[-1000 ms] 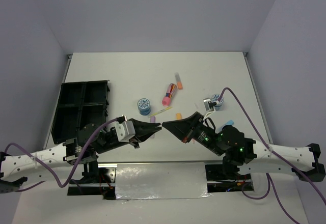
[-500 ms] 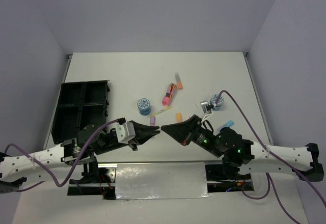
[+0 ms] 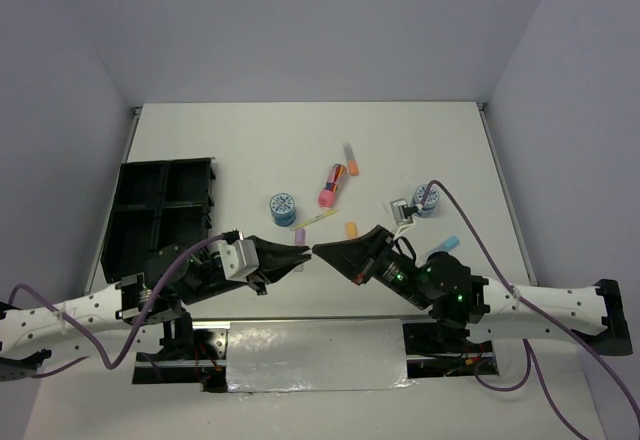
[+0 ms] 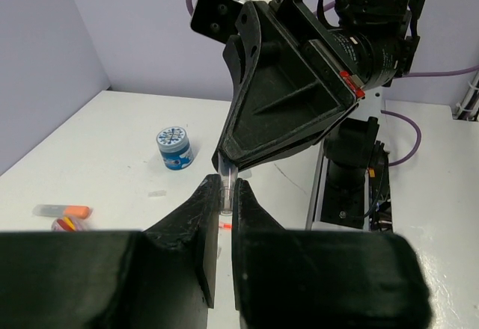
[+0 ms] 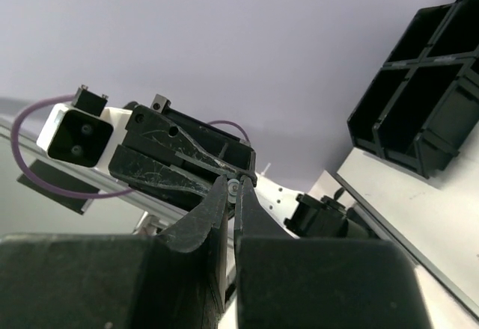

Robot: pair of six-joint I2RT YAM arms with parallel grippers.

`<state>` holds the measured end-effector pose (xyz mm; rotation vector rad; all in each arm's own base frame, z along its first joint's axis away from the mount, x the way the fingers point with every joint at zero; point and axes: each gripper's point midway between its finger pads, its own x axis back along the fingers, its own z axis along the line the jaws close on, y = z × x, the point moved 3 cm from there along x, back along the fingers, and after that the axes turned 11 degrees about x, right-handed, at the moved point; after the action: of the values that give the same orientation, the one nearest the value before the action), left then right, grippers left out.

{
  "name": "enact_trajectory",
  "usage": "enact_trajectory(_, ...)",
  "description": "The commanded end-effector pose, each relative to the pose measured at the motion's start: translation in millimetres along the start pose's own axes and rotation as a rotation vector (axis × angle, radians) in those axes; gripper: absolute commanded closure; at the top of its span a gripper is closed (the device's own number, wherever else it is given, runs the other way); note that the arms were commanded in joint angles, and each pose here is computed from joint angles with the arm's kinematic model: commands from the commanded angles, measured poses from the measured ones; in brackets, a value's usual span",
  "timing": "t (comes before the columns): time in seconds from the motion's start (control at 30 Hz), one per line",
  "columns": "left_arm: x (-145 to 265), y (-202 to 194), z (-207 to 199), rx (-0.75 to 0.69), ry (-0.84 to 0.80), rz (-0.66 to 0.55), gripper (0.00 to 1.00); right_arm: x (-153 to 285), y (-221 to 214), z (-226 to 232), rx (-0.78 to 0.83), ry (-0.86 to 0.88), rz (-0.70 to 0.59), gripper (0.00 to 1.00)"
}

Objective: Sort the stationery into containers
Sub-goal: Pick up the pen cap from the center of the board.

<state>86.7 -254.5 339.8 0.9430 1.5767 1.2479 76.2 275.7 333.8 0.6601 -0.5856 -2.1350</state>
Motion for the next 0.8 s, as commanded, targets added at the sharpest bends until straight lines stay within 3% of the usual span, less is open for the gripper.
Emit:
enact_trajectory(0.0,4,55,-3,0.000,-0.011,-0.225,1.00,-4,-16,-15,-0.005,-0.041,0.030,1.00)
enact_trajectory(0.63,9,66,0,-0.008,0.013,-0.252,1.00,-8,-31,-34,-0.021,-0.109,0.055,1.00)
enact_trajectory(0.77,7,62,-1,-0.005,0.008,-0.236,0.93,-7,-27,-32,-0.024,-0.098,0.041,1.00)
